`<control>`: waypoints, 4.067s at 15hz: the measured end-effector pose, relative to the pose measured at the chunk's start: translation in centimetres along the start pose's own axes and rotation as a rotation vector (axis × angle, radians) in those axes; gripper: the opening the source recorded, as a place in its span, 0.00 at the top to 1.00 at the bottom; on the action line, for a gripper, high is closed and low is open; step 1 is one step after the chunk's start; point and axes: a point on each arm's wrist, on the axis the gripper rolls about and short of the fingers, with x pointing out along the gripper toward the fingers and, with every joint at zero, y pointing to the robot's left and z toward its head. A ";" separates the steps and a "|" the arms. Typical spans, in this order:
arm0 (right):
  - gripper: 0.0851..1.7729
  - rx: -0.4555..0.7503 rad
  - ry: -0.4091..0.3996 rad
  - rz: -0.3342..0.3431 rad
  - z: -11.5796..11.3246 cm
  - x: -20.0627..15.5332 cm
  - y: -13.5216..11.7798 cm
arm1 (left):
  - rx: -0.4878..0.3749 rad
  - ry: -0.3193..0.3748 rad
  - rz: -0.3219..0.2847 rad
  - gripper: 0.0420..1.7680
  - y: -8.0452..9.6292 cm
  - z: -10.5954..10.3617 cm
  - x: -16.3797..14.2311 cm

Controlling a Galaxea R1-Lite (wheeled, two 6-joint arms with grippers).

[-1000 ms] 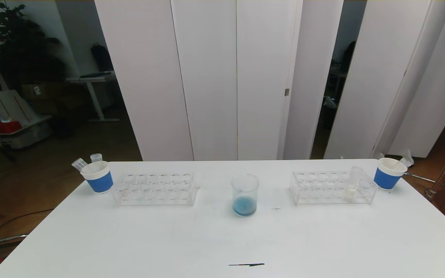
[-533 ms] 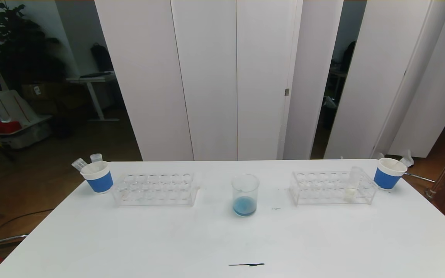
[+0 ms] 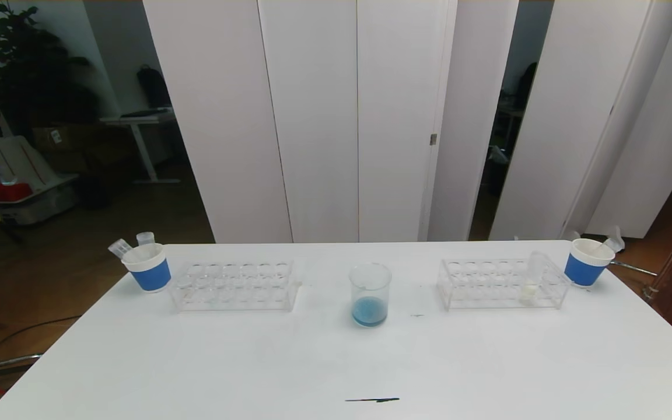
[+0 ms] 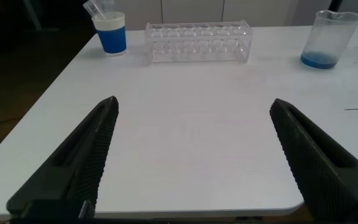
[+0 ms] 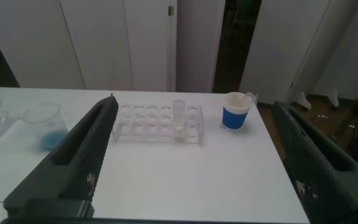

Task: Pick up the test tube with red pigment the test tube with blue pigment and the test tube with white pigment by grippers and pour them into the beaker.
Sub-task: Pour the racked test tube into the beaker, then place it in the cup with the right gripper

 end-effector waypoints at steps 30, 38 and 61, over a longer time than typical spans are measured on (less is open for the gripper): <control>0.01 -0.018 0.344 -0.038 -17.2 26.5 0.6 | 0.000 0.000 0.000 0.01 0.0 0.0 0.0; 0.01 -0.046 0.339 -0.006 -19.1 30.6 1.7 | 0.000 0.000 0.000 0.01 0.0 0.0 0.0; 0.69 -0.040 0.340 0.005 -20.1 32.2 2.0 | 0.000 0.000 0.000 0.01 0.0 0.0 0.0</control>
